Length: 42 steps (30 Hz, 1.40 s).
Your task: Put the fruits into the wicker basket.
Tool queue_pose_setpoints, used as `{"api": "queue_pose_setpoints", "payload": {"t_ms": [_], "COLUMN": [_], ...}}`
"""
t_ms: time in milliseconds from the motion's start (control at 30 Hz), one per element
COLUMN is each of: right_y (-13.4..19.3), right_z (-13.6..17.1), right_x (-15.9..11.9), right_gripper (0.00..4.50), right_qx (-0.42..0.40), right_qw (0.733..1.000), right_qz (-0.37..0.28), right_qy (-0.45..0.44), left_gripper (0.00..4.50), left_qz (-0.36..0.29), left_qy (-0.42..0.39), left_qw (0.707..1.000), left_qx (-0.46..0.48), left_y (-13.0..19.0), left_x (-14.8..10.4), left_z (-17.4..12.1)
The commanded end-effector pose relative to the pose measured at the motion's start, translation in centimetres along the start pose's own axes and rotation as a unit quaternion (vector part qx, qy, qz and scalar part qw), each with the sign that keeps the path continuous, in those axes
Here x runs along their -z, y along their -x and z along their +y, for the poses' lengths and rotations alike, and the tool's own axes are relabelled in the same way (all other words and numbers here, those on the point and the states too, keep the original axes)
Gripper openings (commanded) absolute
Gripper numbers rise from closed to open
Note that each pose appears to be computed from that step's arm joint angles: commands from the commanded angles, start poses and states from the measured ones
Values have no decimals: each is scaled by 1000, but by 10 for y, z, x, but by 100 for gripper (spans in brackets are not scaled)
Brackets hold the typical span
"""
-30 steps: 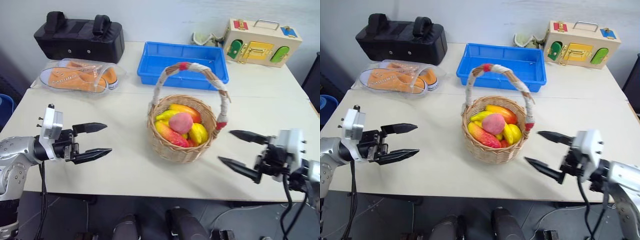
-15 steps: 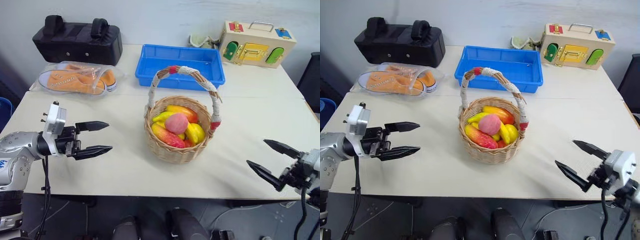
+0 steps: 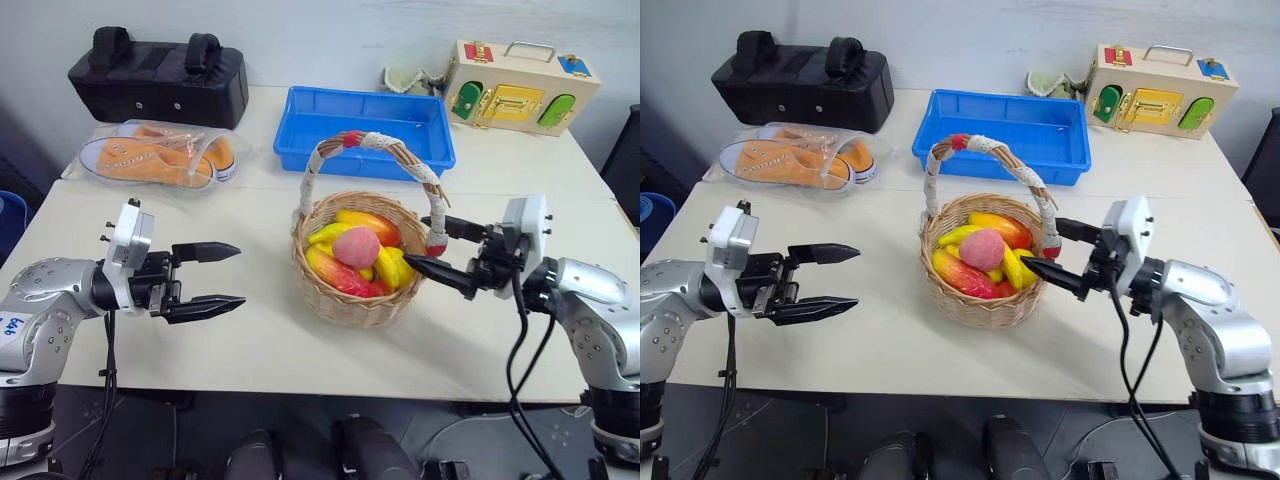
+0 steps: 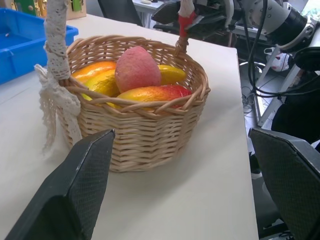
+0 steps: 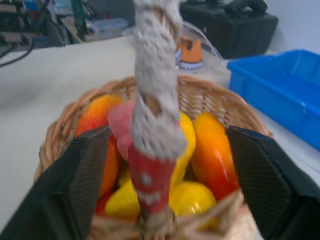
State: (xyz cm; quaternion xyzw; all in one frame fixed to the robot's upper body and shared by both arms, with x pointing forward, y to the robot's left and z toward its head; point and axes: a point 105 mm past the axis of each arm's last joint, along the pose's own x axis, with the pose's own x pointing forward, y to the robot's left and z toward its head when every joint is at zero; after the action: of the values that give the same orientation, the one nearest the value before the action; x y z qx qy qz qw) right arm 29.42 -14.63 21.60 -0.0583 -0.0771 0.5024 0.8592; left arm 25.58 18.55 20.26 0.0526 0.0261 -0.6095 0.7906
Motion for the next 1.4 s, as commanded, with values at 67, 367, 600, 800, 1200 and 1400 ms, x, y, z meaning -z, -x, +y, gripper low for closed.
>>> {"api": "queue_pose_setpoints", "payload": {"t_ms": [67,367,600,800,1200,1400], "right_y": [0,51,141,172,183,195], "right_z": [2,-19,-52,-61,-66,-40], "right_x": [-6,-23,-31,-2,5,-19], "right_gripper": [195,23,23,23,179,372], "right_qx": [-9,118,371,450,406,372], "right_qw": [1000,992,924,891,914,923], "right_qz": [-11,-47,-60,-48,-9,5], "right_qy": [4,24,73,21,11,101], "left_gripper": [450,450,450,450,450,450], "left_qz": [-11,-63,-75,-77,-66,-63], "left_qy": [-19,-42,-43,-51,-53,-24], "left_qw": [1000,997,996,996,996,996], "left_qx": [-7,-16,-14,0,-6,-60], "left_y": [4,-7,-16,-23,-14,0], "left_x": [-7,-16,-14,-16,-15,1], "left_z": [-2,7,18,26,30,39]}}
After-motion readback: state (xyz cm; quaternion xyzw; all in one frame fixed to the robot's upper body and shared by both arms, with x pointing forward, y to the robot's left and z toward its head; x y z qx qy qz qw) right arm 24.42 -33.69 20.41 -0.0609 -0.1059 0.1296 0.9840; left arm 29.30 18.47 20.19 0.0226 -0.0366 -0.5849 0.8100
